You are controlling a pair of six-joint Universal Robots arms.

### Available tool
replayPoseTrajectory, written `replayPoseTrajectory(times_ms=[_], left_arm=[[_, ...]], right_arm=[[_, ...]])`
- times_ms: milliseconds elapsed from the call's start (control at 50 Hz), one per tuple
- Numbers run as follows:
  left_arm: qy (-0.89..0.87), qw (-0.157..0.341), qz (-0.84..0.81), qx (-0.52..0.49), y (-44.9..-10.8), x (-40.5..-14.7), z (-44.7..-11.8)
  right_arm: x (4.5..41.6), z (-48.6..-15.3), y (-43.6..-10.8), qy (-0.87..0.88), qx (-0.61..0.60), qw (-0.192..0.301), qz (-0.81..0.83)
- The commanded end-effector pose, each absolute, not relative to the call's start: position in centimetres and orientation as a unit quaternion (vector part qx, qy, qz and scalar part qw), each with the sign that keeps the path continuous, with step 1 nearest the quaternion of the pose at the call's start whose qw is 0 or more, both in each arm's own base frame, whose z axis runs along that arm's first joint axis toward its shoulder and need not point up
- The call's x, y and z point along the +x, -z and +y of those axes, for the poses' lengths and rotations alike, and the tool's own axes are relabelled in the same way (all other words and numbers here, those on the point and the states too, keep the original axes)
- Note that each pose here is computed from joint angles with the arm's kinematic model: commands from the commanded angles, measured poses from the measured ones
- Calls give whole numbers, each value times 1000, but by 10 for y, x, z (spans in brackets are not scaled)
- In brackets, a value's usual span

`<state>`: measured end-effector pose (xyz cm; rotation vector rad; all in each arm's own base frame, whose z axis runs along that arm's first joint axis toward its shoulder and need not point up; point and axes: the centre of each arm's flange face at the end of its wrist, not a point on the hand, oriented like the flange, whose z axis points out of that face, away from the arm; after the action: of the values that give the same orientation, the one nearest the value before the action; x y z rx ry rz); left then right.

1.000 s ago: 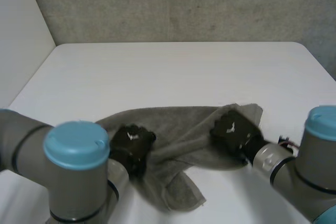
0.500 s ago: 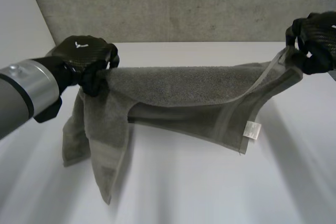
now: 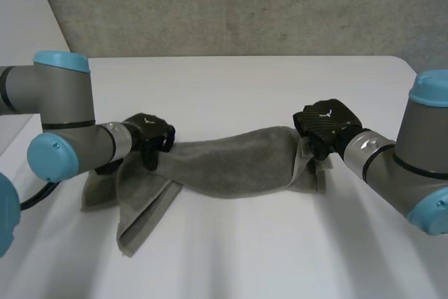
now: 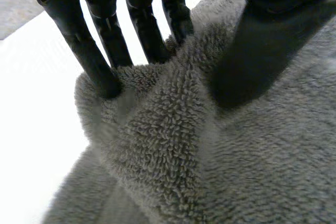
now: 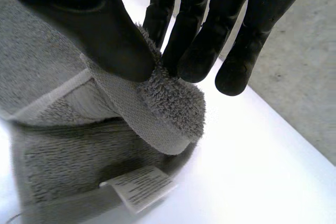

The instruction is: Fold the towel.

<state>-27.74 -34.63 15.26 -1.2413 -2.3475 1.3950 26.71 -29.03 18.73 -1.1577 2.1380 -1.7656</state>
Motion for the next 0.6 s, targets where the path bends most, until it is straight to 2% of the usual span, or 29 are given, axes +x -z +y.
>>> replayPoseTrajectory(times_ms=[20,80,160,200,280,320,380,480,600], left_arm=[[-503,17,-781,-370,-167,-267,-367],[-514,1,-787,-342,-183,-262,-363],[-517,15,-798,-311,-199,-255,-346],[-536,32,-797,-277,-217,-248,-328],[-554,45,-791,-254,-227,-241,-307],[-561,51,-790,-241,-229,-235,-286],[-560,52,-792,-238,-228,-231,-275],[-511,47,-824,-241,-197,-217,-241],[-502,45,-830,-239,-177,-214,-234]], right_arm=[[261,-298,-187,606,-351,52,712],[258,-300,-185,609,-332,51,718],[257,-301,-182,610,-325,51,721],[257,-300,-181,609,-326,52,722],[257,-299,-180,607,-326,52,723],[257,-299,-180,606,-327,52,723],[258,-298,-179,606,-328,52,723],[259,-296,-179,604,-330,54,724],[259,-294,-176,601,-334,55,725]])
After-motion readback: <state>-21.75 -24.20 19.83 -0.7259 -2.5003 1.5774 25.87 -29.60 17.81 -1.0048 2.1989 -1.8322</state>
